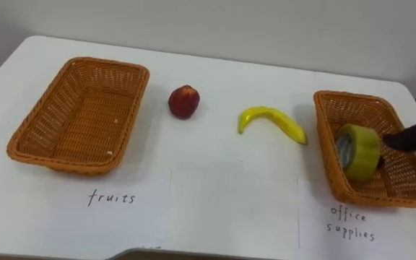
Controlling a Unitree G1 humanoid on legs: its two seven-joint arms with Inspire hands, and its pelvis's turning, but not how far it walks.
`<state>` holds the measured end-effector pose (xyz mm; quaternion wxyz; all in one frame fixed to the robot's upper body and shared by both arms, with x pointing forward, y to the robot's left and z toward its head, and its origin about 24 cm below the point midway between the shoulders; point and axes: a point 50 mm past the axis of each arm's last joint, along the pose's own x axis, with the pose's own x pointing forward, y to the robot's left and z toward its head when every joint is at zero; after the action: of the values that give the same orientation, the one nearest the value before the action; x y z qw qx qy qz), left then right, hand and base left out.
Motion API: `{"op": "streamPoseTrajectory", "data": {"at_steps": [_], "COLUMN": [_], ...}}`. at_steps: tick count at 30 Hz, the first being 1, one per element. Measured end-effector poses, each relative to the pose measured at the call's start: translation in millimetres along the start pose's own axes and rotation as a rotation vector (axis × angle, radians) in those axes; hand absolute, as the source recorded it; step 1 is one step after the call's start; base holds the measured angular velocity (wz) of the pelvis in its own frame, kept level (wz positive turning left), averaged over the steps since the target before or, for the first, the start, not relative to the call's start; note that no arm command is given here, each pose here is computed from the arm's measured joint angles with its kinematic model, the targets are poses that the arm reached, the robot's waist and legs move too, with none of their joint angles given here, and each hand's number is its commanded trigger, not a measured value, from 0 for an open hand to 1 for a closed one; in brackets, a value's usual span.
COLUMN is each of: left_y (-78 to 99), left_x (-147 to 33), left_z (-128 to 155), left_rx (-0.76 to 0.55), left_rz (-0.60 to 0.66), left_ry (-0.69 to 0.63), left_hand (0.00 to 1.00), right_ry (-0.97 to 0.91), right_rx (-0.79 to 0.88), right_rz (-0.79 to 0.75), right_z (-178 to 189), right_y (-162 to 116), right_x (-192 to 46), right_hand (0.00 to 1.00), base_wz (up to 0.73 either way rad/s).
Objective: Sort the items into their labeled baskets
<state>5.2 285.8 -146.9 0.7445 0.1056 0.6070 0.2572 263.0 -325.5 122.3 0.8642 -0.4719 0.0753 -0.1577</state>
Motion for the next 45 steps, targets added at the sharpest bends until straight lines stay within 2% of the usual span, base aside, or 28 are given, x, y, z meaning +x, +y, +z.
{"op": "streamPoseTrajectory", "data": {"at_steps": [14,25,34,39,45], "left_y": [-1.5,-0.9,2.2,4.7,4.9], "left_x": [0.8,0.4,-1.6,-1.3,0.4], "left_z": [4.7,1.6,-11.2,-14.5,-4.1], "left_rx": [0.002,0.003,0.028,0.042,0.066], "left_rz": [0.008,-0.006,0.001,0.007,0.017], "left_ry": [-0.014,-0.012,0.03,0.052,0.019], "left_hand": [0.0,0.0,0.0,0.0,0.0], "right_ry": [-0.136,-0.234,-0.28,-0.222,-0.175], "right_rx": [-0.009,-0.044,-0.055,-0.018,-0.021], "right_rz": [-0.154,-0.163,-0.029,0.03,0.126], "right_z": [38.5,65.6,80.4,66.8,56.1], "right_y": [-28.6,-29.6,-2.2,11.8,38.9], "right_x": [5.8,5.0,6.4,12.3,15.3], "right_hand": [0.0,0.0,0.0,0.0,0.0], "base_wz": [0.0,0.0,0.07,0.07,0.04]}}
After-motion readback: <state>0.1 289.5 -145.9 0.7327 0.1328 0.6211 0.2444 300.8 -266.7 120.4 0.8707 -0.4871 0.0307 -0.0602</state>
